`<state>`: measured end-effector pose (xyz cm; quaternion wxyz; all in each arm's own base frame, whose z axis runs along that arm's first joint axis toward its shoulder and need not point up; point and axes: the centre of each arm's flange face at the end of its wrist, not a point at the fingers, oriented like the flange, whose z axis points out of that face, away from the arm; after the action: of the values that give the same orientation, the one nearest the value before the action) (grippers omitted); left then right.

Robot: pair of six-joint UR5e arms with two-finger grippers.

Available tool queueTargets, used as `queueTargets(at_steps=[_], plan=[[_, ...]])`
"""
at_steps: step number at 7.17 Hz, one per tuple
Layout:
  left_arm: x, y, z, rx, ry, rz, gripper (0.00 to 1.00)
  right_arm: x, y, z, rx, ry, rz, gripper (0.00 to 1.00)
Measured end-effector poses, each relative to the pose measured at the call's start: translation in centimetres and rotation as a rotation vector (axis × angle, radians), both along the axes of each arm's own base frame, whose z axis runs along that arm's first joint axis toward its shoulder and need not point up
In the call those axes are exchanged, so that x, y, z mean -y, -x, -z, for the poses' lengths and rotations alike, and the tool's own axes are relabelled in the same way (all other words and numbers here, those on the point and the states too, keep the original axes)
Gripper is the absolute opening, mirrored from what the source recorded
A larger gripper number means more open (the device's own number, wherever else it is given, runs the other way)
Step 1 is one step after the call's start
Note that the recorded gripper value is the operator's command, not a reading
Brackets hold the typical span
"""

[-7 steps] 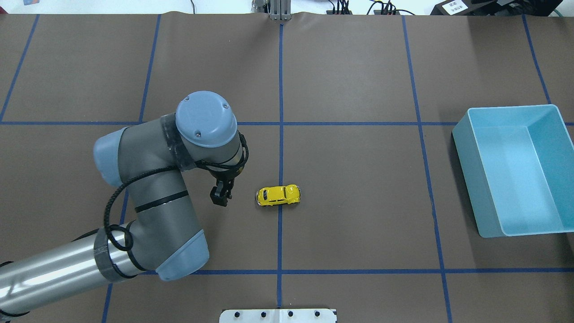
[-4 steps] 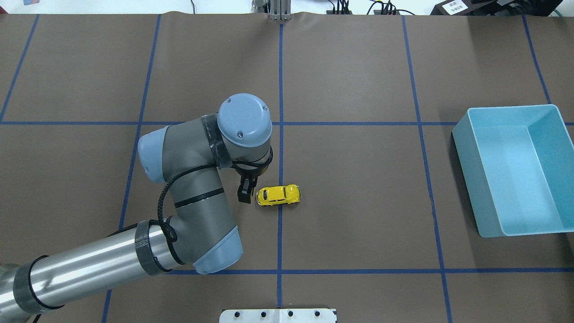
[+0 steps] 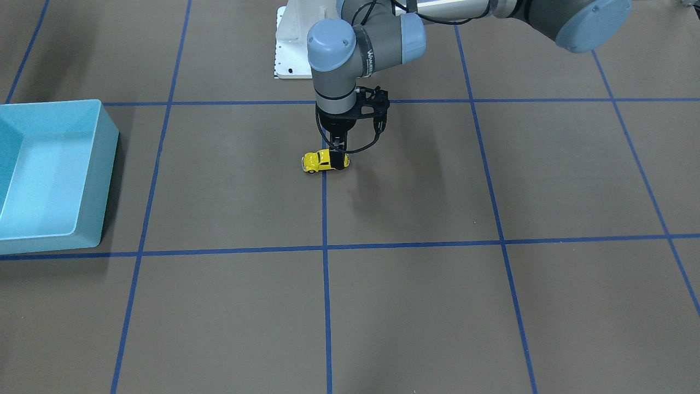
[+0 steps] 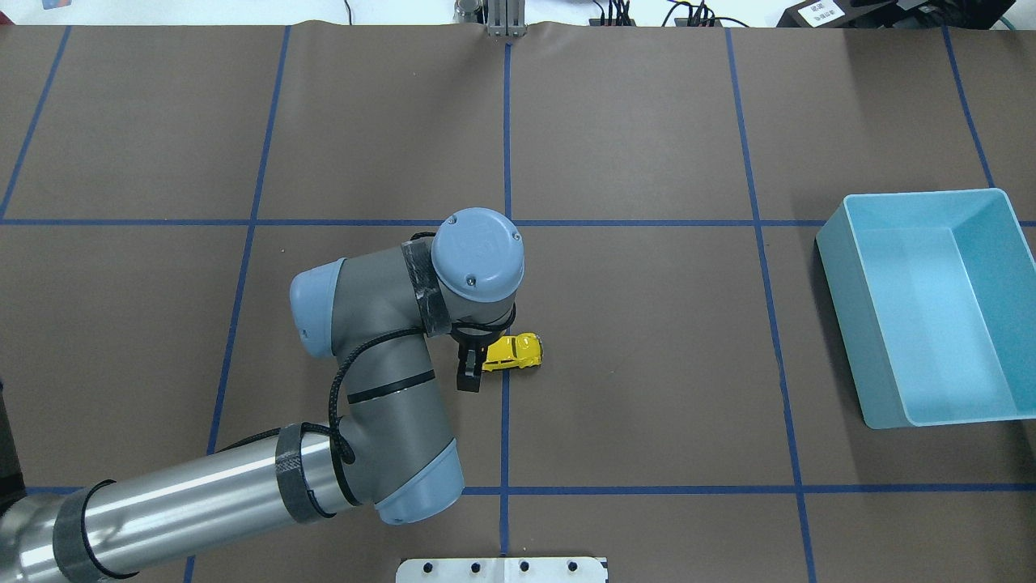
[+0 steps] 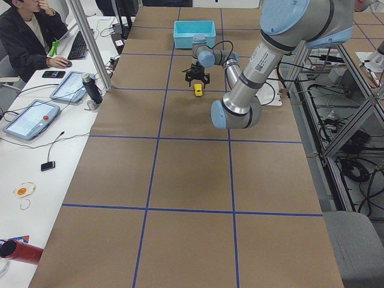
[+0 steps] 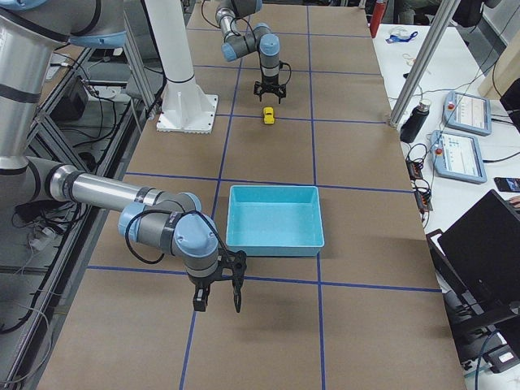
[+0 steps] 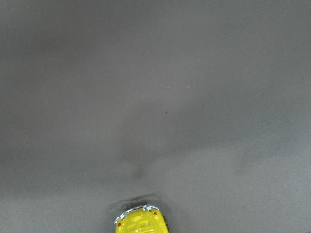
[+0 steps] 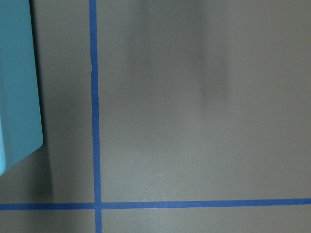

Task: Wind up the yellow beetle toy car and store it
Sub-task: 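Lower the left gripper onto the top of the yellow car, then press the car down with the left gripper and drag it back toward the robot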

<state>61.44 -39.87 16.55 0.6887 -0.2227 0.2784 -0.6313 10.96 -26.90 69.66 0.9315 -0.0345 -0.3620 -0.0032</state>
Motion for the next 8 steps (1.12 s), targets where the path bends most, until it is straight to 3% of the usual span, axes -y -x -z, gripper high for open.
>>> queueTargets(at_steps=[6,8], plan=[[-0.4,-3.4,0.3,0.044,0.034,0.032,0.98,-0.6,-0.1,-0.2,0.006,0.004,-0.005,1.00],[-0.5,-3.7,0.3,0.048,0.033,0.032,0.82,-0.8,-0.1,-0.3,0.007,0.002,-0.002,1.00]])
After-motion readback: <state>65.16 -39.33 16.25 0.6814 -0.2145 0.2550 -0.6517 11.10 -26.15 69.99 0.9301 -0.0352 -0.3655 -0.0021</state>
